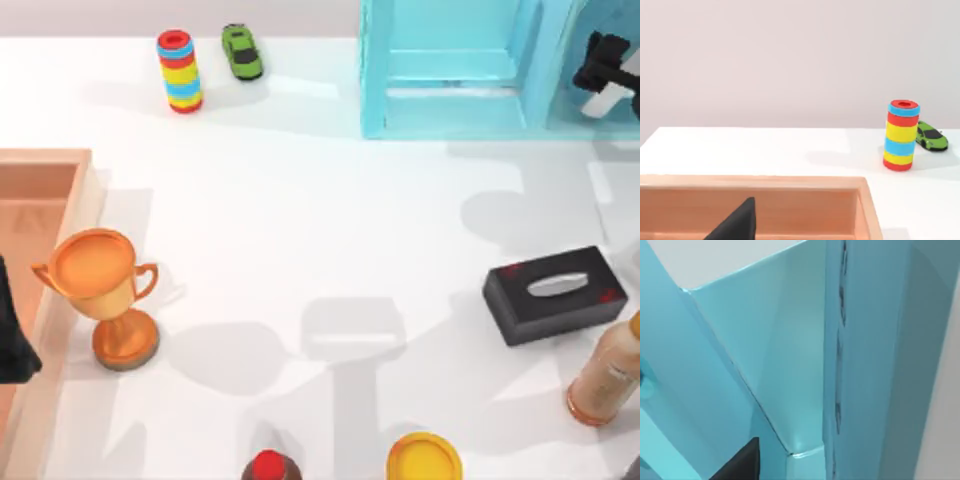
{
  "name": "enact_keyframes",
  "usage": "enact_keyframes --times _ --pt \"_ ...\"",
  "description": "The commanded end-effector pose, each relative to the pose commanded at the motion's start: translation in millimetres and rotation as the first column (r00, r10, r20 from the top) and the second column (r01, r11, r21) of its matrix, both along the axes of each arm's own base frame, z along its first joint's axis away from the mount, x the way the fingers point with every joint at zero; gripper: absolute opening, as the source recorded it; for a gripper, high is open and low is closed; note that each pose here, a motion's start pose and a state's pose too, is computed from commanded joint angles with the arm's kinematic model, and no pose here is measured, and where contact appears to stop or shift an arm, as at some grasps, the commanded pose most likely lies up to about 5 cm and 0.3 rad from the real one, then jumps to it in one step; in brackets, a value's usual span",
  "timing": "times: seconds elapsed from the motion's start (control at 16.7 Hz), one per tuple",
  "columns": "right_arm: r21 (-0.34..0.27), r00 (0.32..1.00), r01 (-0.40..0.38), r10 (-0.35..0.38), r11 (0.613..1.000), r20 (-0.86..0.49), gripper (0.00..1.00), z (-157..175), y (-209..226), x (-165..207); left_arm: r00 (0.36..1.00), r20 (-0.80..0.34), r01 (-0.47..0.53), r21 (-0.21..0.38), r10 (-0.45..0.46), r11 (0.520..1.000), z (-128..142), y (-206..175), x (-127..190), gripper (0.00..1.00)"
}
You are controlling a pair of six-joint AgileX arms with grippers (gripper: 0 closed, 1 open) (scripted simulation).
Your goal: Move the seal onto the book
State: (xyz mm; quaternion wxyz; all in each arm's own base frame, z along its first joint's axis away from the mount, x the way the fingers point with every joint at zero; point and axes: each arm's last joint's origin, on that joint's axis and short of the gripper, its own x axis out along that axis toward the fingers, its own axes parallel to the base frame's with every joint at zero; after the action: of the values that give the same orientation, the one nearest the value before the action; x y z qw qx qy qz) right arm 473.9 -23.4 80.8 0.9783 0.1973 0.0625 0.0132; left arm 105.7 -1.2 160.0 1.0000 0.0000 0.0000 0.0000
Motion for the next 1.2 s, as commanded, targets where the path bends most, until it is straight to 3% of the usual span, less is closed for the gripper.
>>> enact_keyframes --times 0.24,1.02,1.2 --pt "-0.002 1.0 0.0 0.0 1.0 0.001 1.0 -0.5 0.0 0.7 1.0 0.0 0.0 0.0 0.0 1.0 0.0 0.0 0.0 1.0" --pt "-0.002 1.0 0.0 0.0 1.0 0.001 0.02 -0.5 0.0 0.7 1.0 0.0 0.0 0.0 0.0 1.0 0.0 0.0 0.0 1.0" --pt "-0.002 1.0 0.0 0.0 1.0 0.001 0.0 -0.5 0.0 0.7 1.0 0.0 0.0 0.0 0.0 1.0 0.0 0.0 0.0 1.0"
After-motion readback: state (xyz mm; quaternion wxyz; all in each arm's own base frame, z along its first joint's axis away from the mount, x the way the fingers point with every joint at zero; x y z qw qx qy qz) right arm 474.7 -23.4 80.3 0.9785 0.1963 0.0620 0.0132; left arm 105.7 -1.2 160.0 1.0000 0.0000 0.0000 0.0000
